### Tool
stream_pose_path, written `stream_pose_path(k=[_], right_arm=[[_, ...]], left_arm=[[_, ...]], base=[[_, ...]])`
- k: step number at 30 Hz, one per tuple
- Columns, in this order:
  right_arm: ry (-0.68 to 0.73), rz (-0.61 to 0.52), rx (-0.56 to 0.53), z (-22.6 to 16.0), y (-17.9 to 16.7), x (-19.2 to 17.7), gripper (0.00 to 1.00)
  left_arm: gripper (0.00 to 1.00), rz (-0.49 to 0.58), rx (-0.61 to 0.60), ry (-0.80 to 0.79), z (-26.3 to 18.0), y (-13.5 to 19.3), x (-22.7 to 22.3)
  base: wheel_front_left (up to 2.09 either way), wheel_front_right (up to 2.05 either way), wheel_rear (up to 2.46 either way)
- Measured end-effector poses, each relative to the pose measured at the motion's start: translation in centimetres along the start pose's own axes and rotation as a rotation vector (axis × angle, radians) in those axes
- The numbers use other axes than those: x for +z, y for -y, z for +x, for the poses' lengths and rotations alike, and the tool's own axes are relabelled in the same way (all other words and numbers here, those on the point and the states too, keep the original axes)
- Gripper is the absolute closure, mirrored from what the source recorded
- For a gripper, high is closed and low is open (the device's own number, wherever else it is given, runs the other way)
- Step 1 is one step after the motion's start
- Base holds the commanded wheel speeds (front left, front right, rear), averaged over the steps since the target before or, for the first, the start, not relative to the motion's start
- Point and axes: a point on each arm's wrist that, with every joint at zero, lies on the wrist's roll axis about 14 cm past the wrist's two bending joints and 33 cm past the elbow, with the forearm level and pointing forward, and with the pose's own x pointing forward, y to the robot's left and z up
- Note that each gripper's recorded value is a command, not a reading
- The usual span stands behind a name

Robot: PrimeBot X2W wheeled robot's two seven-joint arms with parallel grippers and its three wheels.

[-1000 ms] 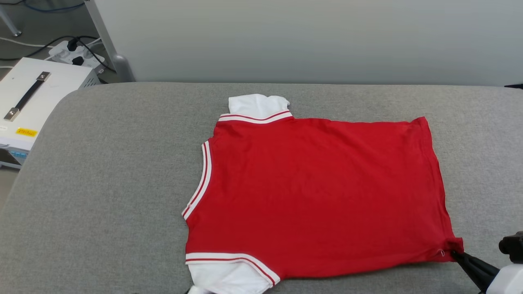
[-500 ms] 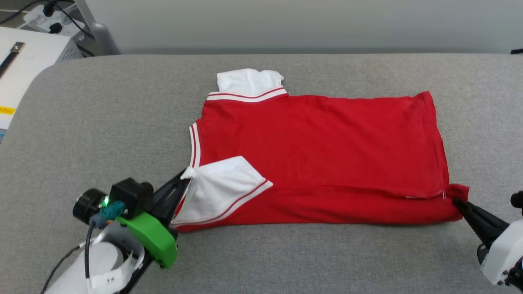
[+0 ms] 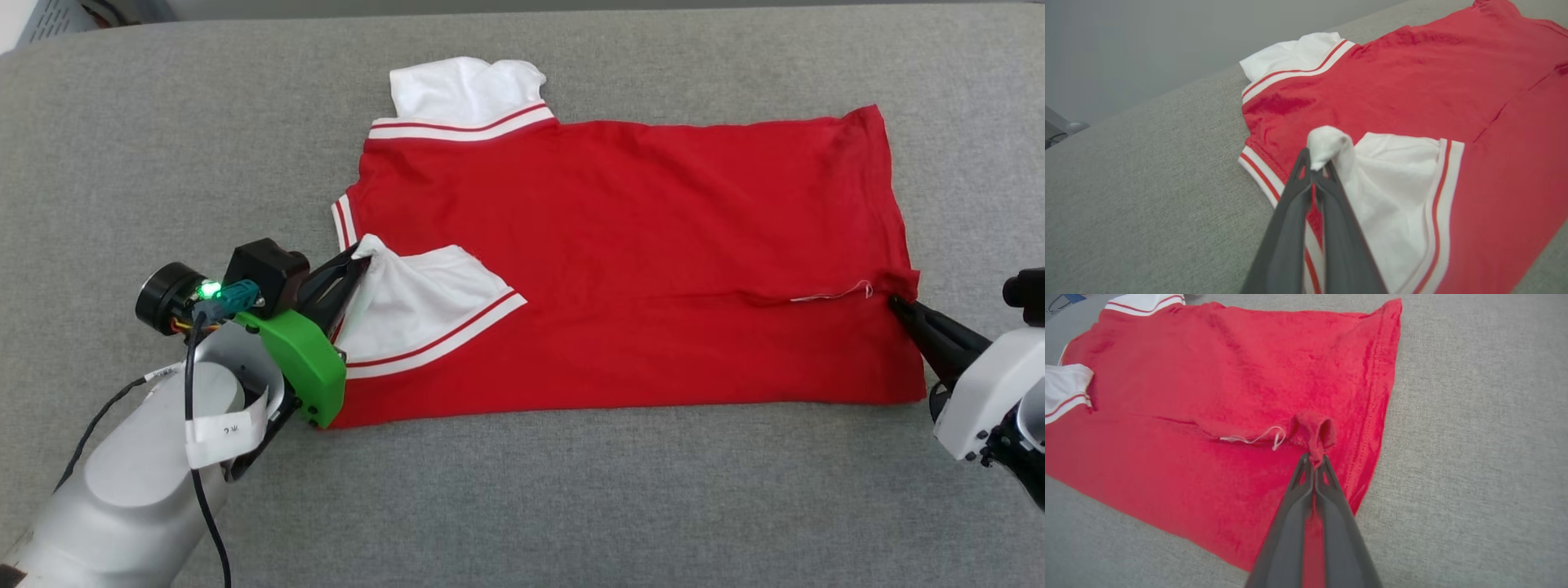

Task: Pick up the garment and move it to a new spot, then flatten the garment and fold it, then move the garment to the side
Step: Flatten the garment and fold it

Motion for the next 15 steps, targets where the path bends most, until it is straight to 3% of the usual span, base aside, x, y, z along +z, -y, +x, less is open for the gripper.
stream_pose_path(k=[8,13,14,15], right_arm=[[-0.111,0.023,-0.033,2.0,1.2,-3.3,1.00],[-0.101,0.021,-0.030,2.3,1.1,-3.2,1.00],[-0.089,0.023,-0.030,2.2,1.0,-3.0,0.77],[-0.074,0.027,-0.030,2.2,1.0,-2.7,0.53]], left_arm=[[1.00,-0.080,0.008,-0.141,0.5,-0.2,-5.8],[1.00,-0.104,0.024,-0.146,0.7,-0.3,-6.1],[0.62,-0.108,0.029,-0.147,0.6,-0.3,-6.0],[0.00,-0.112,0.034,-0.146,0.6,-0.3,-5.9]], base=[[0.00,0.00,0.00],[0.00,0.00,0.00],[0.00,0.00,0.00],[0.00,0.00,0.00]])
